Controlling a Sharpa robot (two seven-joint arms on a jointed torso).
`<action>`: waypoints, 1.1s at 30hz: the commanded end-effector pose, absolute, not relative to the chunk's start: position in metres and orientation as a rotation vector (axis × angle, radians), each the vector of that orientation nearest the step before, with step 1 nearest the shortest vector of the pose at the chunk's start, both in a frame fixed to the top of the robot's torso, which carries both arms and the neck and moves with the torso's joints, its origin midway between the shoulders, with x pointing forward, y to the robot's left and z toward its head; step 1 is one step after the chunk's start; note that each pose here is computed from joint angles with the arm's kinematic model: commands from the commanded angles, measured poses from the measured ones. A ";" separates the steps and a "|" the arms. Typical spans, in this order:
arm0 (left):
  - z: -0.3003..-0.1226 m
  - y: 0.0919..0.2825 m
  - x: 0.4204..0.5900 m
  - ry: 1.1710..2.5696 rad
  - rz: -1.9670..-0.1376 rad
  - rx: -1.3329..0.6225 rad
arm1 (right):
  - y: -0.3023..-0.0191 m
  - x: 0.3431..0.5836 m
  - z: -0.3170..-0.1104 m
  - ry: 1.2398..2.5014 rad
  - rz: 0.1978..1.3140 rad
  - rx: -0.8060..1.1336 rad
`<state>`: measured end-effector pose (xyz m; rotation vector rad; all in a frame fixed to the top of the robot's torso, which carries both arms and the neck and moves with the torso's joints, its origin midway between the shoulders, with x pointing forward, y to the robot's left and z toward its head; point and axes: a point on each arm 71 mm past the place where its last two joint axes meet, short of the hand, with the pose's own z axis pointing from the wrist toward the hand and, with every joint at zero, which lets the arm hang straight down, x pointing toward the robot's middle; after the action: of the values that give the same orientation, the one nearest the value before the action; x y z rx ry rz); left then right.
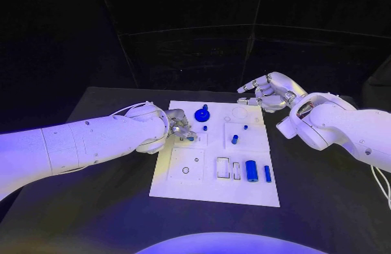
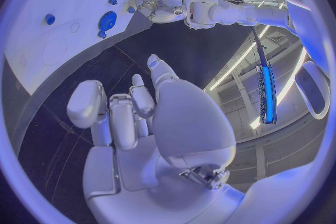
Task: Assemble the parts on the task board
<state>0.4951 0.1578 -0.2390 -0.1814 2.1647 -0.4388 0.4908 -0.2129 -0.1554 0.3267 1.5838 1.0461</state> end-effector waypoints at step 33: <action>-0.246 0.154 0.500 2.209 -0.417 -0.214 | -0.207 0.491 -0.155 1.593 1.067 0.321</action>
<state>0.4998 0.1530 -0.2450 -0.1962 2.2012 -0.4197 0.4913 -0.2084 -0.1561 0.3237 1.5925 1.0564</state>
